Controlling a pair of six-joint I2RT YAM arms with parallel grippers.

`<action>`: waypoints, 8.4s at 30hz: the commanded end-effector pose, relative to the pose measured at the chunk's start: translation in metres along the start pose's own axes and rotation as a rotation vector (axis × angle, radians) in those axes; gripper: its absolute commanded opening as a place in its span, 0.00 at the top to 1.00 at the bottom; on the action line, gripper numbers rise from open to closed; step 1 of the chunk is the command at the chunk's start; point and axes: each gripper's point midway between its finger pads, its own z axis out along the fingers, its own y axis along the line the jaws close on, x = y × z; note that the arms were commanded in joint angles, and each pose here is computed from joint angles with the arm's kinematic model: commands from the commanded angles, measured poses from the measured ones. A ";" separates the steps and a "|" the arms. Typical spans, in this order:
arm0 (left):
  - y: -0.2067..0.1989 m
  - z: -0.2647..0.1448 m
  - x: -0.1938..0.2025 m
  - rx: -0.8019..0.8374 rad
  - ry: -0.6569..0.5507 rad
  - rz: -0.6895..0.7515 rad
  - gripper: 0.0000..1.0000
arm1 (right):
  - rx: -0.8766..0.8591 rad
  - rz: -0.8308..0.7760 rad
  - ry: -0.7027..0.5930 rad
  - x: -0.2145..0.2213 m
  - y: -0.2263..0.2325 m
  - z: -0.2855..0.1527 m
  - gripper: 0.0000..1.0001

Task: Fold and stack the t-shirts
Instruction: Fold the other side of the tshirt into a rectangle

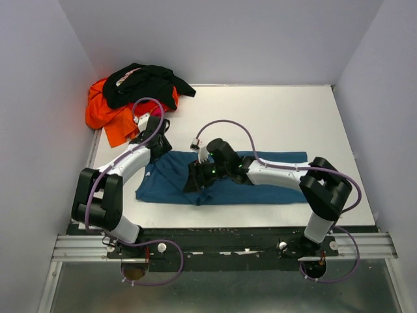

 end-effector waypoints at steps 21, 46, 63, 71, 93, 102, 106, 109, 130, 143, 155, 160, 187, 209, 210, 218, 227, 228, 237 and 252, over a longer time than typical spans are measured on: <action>0.062 -0.026 0.067 -0.061 0.060 -0.016 0.57 | 0.258 0.212 -0.098 -0.030 -0.078 0.027 0.46; -0.013 -0.018 0.052 0.129 0.077 0.027 0.54 | 0.245 0.211 0.033 0.014 -0.071 0.020 0.37; -0.042 0.009 0.090 0.101 0.204 0.119 0.54 | 0.197 0.234 0.057 0.030 -0.082 0.021 0.37; -0.038 0.017 0.096 0.073 0.223 0.126 0.54 | 0.063 0.197 0.081 0.034 -0.032 0.033 0.37; -0.034 -0.005 0.065 0.096 0.150 0.160 0.52 | 0.108 0.073 0.030 0.034 0.009 0.000 0.37; -0.025 -0.052 0.052 0.152 0.100 0.172 0.41 | 0.291 0.185 0.008 0.054 -0.034 -0.025 0.41; -0.016 -0.074 0.068 0.206 0.127 0.154 0.43 | 0.330 0.281 0.013 0.068 -0.046 -0.028 0.50; -0.008 -0.086 0.088 0.245 0.175 0.131 0.46 | 0.331 0.340 0.027 0.075 -0.046 -0.025 0.53; 0.006 -0.097 0.153 0.285 0.379 0.170 0.51 | 0.244 0.403 0.019 0.071 -0.042 0.003 0.48; 0.006 -0.097 0.159 0.296 0.382 0.169 0.93 | 0.261 0.406 0.005 0.071 -0.047 -0.001 0.48; 0.044 -0.136 0.164 0.242 0.400 0.092 1.00 | 0.269 0.431 -0.003 0.069 -0.053 -0.008 0.48; 0.068 -0.153 0.183 0.197 0.445 -0.079 1.00 | 0.292 0.445 -0.025 0.063 -0.055 -0.011 0.48; 0.085 -0.183 0.114 0.158 0.144 -0.227 0.15 | 0.256 0.507 -0.033 0.057 -0.046 -0.011 0.35; 0.079 -0.101 0.114 0.018 0.108 -0.219 0.47 | 0.273 0.582 0.027 0.080 -0.056 0.010 0.57; 0.080 -0.098 0.114 0.011 0.109 -0.219 0.49 | 0.278 0.576 0.020 0.078 -0.056 0.009 0.60; 0.082 -0.087 0.115 0.014 0.129 -0.226 0.60 | 0.319 0.498 -0.011 0.063 -0.051 -0.008 0.69; 0.078 -0.076 0.131 0.044 0.176 -0.237 0.62 | 0.440 0.405 0.069 0.077 -0.056 -0.014 0.65; 0.079 -0.075 0.133 0.039 0.179 -0.237 0.61 | 0.468 0.396 0.078 0.078 -0.058 -0.015 0.65; 0.092 -0.071 0.128 -0.030 0.147 -0.213 0.65 | 0.606 0.353 0.088 0.089 -0.077 -0.029 0.73; 0.098 -0.089 0.094 -0.067 0.053 -0.158 0.65 | 0.531 0.332 -0.026 0.060 -0.057 -0.036 0.40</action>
